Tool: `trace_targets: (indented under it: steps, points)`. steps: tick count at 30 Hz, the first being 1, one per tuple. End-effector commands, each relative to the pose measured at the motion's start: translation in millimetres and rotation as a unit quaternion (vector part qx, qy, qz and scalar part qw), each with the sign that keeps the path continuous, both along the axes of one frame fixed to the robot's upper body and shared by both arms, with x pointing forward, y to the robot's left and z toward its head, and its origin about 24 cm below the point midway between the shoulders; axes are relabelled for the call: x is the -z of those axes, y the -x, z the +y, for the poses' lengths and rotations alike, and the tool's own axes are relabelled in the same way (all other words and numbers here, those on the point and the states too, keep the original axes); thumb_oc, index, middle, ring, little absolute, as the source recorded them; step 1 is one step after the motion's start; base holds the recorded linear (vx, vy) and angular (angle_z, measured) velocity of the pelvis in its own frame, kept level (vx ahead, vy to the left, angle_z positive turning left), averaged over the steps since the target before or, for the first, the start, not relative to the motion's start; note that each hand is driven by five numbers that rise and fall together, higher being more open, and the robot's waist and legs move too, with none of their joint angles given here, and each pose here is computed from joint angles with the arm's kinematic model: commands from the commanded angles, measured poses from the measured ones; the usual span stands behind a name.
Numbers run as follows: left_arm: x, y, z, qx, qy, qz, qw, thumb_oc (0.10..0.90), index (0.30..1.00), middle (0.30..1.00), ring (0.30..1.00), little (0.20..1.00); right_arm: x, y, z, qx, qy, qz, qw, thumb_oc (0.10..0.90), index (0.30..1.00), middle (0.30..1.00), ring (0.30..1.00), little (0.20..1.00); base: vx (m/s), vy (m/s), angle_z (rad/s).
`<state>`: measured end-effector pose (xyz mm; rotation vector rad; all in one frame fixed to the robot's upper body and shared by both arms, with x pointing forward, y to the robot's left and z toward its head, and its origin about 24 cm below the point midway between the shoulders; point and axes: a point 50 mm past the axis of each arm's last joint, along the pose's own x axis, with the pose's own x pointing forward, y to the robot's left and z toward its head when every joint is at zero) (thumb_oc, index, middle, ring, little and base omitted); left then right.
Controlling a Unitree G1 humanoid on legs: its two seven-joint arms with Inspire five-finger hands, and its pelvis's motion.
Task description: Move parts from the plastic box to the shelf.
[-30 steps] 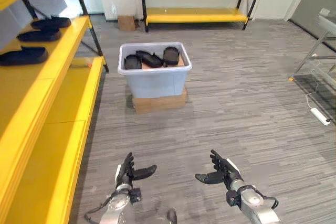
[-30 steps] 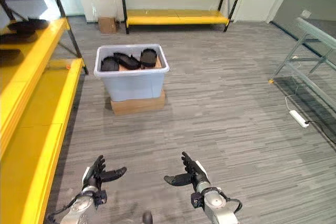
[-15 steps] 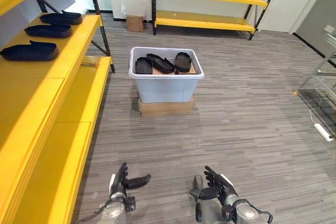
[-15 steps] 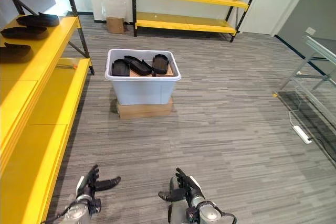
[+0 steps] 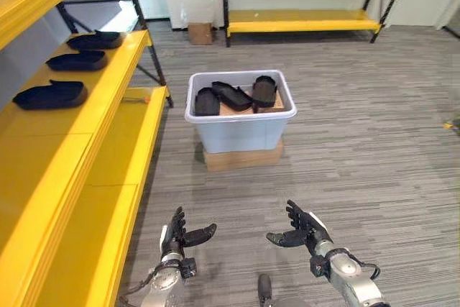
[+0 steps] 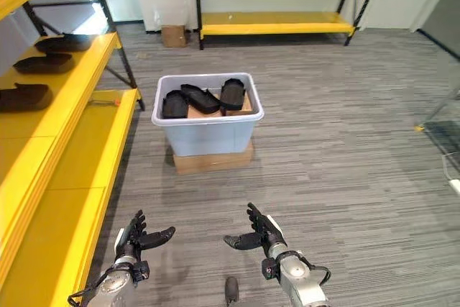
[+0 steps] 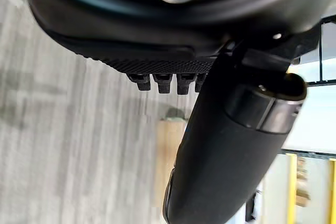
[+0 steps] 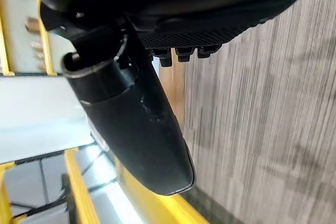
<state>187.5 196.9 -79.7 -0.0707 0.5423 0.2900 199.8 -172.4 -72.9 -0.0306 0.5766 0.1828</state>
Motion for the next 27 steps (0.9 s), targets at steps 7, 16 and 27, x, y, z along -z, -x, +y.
trace_targets:
  steps: [7,16,27]
  points:
    - [-23,-20,2,0.013,-0.026,-0.066,0.997,0.900,1.000,1.000,1.000,1.000,-28,-20,3,-0.014,-0.010,-0.085,0.996,0.900,1.000,1.000,1.000,1.000,0.09,-0.068,0.04]
    - [-25,-22,12,-0.012,-0.023,-0.074,0.997,0.900,1.000,1.000,1.000,1.000,-52,-30,-12,-0.007,0.059,-0.165,0.984,0.900,1.000,1.000,1.000,1.000,0.07,-0.084,0.04]
    - [-22,-18,9,-0.018,-0.018,-0.069,0.997,0.900,1.000,1.000,1.000,1.000,-51,-29,-14,-0.023,0.103,-0.175,0.979,0.900,1.000,1.000,1.000,1.000,0.04,-0.142,-0.02]
